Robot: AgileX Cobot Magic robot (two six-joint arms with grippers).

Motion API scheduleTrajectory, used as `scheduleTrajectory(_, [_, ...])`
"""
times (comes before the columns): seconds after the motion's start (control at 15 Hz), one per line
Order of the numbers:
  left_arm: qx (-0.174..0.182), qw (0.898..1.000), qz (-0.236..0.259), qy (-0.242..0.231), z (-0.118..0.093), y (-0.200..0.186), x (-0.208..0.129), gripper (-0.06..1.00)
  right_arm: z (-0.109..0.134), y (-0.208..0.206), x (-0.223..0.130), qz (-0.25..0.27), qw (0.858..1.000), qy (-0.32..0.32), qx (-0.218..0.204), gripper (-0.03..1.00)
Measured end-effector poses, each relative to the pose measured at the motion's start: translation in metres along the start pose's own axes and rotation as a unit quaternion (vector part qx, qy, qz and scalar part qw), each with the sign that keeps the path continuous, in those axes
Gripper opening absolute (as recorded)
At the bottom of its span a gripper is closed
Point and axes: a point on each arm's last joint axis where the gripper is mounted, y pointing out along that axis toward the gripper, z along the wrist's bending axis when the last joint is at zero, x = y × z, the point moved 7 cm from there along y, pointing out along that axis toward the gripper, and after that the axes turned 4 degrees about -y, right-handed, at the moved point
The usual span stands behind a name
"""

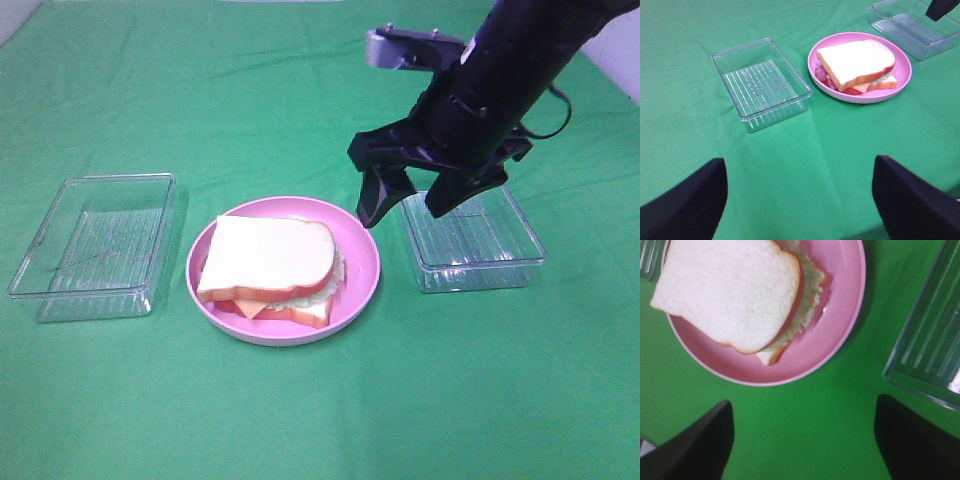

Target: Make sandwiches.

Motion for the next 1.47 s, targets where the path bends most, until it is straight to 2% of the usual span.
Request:
scheduleTrajectory(0.27, [-0.014, 1.000, 0.003, 0.013, -0.004, 0.000, -0.001, 0.75, 0.012, -0.065, -0.033, -0.052, 0.998, -0.027, -0.010, 0.73])
scheduleTrajectory(0.4, [-0.017, 1.000, 0.003, 0.015, -0.005, 0.000, -0.001, 0.75, 0.015, -0.093, -0.064, -0.078, 0.996, -0.043, -0.020, 0.73])
scheduleTrajectory(0.47, [-0.018, 1.000, 0.003, 0.015, -0.006, 0.000, -0.001, 0.75, 0.014, -0.104, -0.092, -0.085, 0.995, -0.052, -0.029, 0.73])
scheduleTrajectory(0.6, [-0.018, 1.000, 0.003, 0.015, -0.006, 0.000, -0.001, 0.75, 0.012, -0.111, -0.132, -0.090, 0.993, -0.061, -0.038, 0.73])
scheduleTrajectory(0.8, [-0.018, 1.000, 0.003, 0.016, -0.006, 0.000, -0.001, 0.75, 0.009, -0.117, -0.180, -0.128, 0.988, -0.075, -0.047, 0.73])
scheduleTrajectory(0.93, [-0.018, 1.000, 0.003, 0.016, -0.006, 0.000, -0.001, 0.75, 0.001, -0.115, -0.215, -0.149, 0.982, -0.089, -0.068, 0.73])
scheduleTrajectory(1.0, [-0.018, 1.000, 0.003, 0.016, -0.006, 0.000, -0.001, 0.75, -0.001, -0.114, -0.222, -0.154, 0.981, -0.091, -0.073, 0.73])
scheduleTrajectory(1.2, [-0.018, 1.000, 0.003, 0.016, -0.006, 0.000, -0.001, 0.75, -0.006, -0.118, -0.254, -0.211, 0.968, -0.107, -0.089, 0.73])
scheduleTrajectory(1.27, [-0.018, 1.000, 0.003, 0.016, -0.006, 0.000, -0.001, 0.75, -0.004, -0.127, -0.264, -0.258, 0.955, -0.118, -0.091, 0.73])
scheduleTrajectory(1.47, [-0.018, 1.000, 0.003, 0.016, -0.006, 0.000, -0.001, 0.75, -0.004, -0.133, -0.274, -0.300, 0.941, -0.126, -0.097, 0.73])
